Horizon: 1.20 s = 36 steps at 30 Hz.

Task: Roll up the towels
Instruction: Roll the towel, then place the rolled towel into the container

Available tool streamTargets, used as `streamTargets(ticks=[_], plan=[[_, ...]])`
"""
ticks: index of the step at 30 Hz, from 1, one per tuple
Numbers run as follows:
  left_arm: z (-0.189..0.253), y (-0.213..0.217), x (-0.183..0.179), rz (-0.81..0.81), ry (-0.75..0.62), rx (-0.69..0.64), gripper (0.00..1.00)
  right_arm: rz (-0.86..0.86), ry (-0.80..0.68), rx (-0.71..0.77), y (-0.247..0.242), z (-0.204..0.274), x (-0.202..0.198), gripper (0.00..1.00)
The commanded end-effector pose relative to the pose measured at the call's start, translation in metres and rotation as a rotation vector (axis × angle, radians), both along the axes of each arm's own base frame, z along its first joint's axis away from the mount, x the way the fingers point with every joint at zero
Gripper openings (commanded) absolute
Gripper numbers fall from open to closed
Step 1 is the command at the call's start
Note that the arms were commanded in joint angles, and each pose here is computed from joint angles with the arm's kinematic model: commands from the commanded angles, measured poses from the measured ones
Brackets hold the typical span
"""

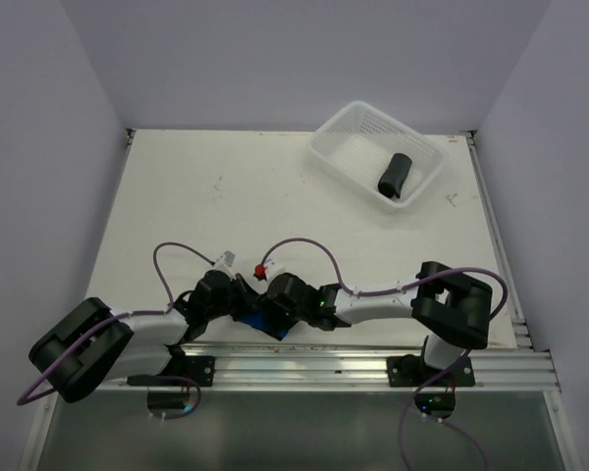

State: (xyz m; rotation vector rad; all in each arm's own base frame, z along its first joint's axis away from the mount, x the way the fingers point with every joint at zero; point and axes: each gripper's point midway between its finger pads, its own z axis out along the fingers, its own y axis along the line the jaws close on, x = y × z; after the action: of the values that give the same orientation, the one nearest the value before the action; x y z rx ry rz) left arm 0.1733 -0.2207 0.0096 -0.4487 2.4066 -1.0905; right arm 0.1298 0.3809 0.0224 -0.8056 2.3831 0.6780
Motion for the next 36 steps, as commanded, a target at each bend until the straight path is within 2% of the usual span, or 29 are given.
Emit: streamTargets(ticks=[1, 5, 8, 13, 16, 17, 28, 31, 36], plan=[[-0.045, 0.031, -0.034, -0.014, 0.127, 0.158, 0.00, 0.027, -0.037, -0.045, 0.000, -0.003, -0.001, 0.50], [-0.040, 0.028, -0.028, -0.012, 0.113, 0.161, 0.00, 0.057, -0.104, -0.130, -0.004, -0.008, -0.011, 0.38], [-0.032, 0.024, -0.015, -0.011, 0.082, 0.184, 0.00, 0.058, -0.143, -0.197, -0.007, -0.019, -0.013, 0.34], [-0.010, 0.021, 0.014, 0.001, 0.029, 0.176, 0.00, 0.078, -0.229, -0.306, -0.005, -0.024, -0.025, 0.18], [0.006, 0.027, 0.037, 0.027, -0.012, 0.167, 0.00, 0.059, -0.247, -0.317, -0.005, -0.022, -0.024, 0.08], [0.008, 0.030, 0.040, 0.033, -0.006, 0.181, 0.00, 0.050, -0.250, -0.313, -0.006, -0.022, -0.023, 0.01], [0.089, 0.066, 0.132, 0.141, -0.162, 0.182, 0.06, -0.036, -0.276, -0.304, -0.020, -0.011, -0.011, 0.00], [0.106, 0.073, 0.144, 0.145, -0.191, 0.211, 0.06, -0.082, -0.275, -0.297, -0.027, -0.004, 0.000, 0.00], [0.132, 0.078, 0.155, 0.148, -0.231, 0.254, 0.07, -0.201, -0.264, -0.232, -0.043, 0.022, 0.041, 0.00]])
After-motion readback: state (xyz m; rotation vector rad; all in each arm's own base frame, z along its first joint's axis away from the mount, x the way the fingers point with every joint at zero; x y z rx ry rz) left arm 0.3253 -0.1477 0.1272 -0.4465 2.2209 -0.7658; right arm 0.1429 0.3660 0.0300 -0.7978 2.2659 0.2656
